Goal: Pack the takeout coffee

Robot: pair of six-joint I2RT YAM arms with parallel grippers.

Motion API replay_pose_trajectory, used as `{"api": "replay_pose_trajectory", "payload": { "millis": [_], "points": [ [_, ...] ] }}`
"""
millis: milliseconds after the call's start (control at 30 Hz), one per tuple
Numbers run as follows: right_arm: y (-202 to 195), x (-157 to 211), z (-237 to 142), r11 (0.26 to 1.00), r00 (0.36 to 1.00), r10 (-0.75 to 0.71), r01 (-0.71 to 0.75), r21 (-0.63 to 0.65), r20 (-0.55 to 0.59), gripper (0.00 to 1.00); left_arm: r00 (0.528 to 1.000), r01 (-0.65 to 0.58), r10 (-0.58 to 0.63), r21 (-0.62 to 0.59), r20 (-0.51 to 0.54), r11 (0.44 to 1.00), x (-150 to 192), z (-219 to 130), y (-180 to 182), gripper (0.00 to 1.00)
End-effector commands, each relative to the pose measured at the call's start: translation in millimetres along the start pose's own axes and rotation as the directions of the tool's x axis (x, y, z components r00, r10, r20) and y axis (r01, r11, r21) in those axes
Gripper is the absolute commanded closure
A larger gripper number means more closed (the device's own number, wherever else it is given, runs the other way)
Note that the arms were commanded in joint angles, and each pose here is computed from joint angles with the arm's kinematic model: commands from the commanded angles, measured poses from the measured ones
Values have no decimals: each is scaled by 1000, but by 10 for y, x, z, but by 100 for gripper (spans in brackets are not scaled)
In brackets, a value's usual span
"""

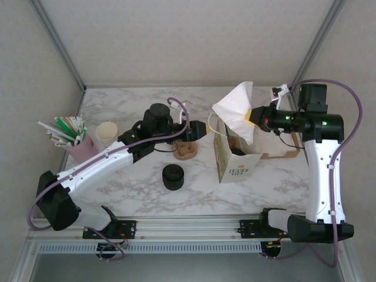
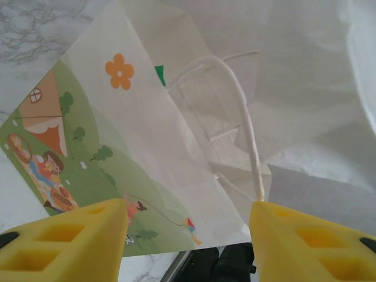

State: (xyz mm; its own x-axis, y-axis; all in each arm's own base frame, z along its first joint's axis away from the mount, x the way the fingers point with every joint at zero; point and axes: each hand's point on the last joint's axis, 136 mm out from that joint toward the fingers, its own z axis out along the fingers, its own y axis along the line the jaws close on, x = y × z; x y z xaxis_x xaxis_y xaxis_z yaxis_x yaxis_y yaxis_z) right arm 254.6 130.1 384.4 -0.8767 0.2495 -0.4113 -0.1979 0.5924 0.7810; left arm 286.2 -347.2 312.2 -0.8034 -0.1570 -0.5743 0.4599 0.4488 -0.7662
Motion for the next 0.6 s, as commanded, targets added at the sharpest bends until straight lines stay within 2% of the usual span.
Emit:
{"api": "replay_pose_trajectory", "payload": {
  "millis": [0,167,267,333,433,567],
  "points": [
    [-47,29,12,1000,1000,-11,12,25,-13,100,999,-32,31,63,29,997,-126,-58,-253,40],
    [-71,41,-1,999,1000,-11,12,45,-11,100,998,-43,40,86,47,995,-187,-116,-355,37],
    [-85,50,5,999,1000,-7,8,48,-15,100,996,-46,41,70,80,997,-243,-140,-345,31],
    [-111,62,11,998,1000,-4,5,56,-18,100,997,-39,34,65,75,997,-245,-94,-317,33],
    [-158,84,22,997,1000,-2,4,71,-24,100,998,-26,20,88,59,996,-240,-9,-322,46],
    [-256,125,33,994,999,-1,5,108,-34,100,998,-23,18,94,57,995,-264,28,-337,78]
  ]
}}
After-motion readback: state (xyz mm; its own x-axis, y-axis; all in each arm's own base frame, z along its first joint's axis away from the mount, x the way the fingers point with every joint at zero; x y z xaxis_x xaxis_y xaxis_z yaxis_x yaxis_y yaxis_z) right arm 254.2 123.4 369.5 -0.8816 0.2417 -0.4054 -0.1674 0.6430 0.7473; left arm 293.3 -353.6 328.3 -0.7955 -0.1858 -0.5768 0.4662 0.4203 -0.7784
